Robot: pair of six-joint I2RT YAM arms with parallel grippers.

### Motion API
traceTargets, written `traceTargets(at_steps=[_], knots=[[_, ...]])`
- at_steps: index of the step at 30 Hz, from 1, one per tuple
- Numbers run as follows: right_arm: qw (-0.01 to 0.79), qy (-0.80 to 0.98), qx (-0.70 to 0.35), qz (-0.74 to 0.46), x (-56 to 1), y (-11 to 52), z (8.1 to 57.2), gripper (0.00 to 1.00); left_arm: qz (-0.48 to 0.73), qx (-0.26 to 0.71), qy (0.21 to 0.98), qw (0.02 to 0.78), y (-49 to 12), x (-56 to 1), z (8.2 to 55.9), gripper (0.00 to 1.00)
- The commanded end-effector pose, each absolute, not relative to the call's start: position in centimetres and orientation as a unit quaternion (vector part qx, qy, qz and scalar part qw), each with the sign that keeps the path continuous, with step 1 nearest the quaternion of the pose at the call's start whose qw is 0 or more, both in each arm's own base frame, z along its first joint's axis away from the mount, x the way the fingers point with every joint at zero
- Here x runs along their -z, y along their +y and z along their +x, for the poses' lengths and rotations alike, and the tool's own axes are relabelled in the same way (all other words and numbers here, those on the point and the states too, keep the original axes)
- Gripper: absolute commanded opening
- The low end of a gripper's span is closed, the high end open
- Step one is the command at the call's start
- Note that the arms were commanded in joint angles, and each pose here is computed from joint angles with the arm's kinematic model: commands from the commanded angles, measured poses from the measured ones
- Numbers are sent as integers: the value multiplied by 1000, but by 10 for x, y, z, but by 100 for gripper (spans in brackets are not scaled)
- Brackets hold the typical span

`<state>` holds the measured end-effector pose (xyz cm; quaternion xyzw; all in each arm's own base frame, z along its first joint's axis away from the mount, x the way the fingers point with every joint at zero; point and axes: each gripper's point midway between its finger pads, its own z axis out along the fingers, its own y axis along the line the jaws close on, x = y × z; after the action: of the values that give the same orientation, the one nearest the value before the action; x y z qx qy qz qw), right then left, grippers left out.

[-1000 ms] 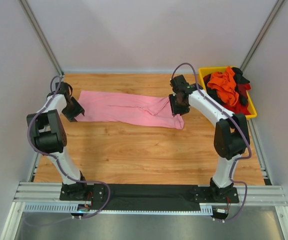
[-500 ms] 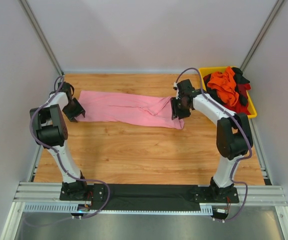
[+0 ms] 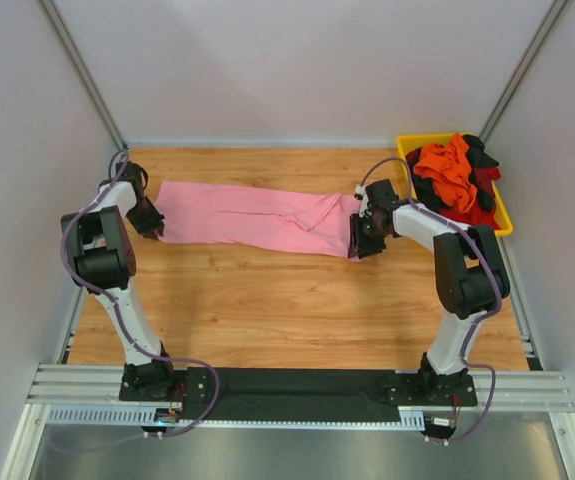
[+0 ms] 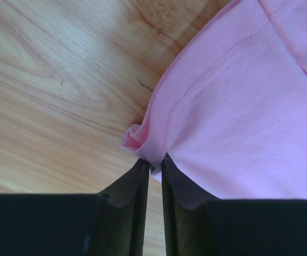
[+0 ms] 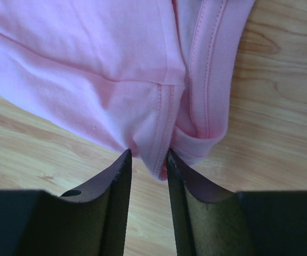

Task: Fold and stack the t-shirts
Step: Fold the tshirt

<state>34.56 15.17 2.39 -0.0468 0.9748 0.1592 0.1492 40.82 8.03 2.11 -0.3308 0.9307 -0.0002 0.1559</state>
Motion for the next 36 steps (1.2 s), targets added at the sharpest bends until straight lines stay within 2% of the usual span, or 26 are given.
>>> traceTargets(at_steps=[1, 2, 3, 4, 6, 11, 20, 23, 26, 27, 28, 30, 33, 36], knots=[[201, 959, -188, -61, -46, 161, 360, 33, -320, -10, 933, 165, 85, -26, 417, 19], [201, 960, -185, -61, -45, 160, 360, 31, -319, -12, 933, 163, 86, -26, 416, 15], [203, 961, -180, -58, -45, 157, 360, 20, -319, -20, 933, 164, 89, -27, 416, 10], [205, 962, -175, -56, -44, 153, 358, 12, -318, -24, 933, 164, 90, -27, 416, 0], [208, 964, -159, -50, -44, 145, 357, 0, -318, -39, 933, 164, 96, -30, 415, 0], [195, 973, -125, -18, -46, 125, 339, 0, -318, -72, 933, 150, 105, -31, 405, 0], [181, 974, -124, 63, -34, 118, 294, 0, -323, -56, 936, 126, 93, -26, 387, 0], [175, 973, -126, 86, -24, 121, 277, 0, -326, -49, 938, 110, 87, -21, 374, 6], [174, 970, -125, 116, -18, 118, 258, 0, -329, -52, 938, 95, 84, -19, 358, 21], [179, 969, -114, 127, -17, 112, 256, 2, -329, -54, 938, 89, 83, -17, 351, 33], [188, 967, -113, 133, -20, 110, 253, 4, -331, -55, 938, 90, 83, -22, 348, 37], [192, 966, -99, 140, -25, 103, 249, 17, -334, -62, 936, 96, 85, -32, 344, 44], [209, 962, -101, 145, -48, 101, 250, 25, -333, -66, 934, 109, 85, -48, 338, 47], [245, 951, -109, 154, -80, 105, 263, 32, -324, -41, 930, 170, 75, -83, 342, 52]])
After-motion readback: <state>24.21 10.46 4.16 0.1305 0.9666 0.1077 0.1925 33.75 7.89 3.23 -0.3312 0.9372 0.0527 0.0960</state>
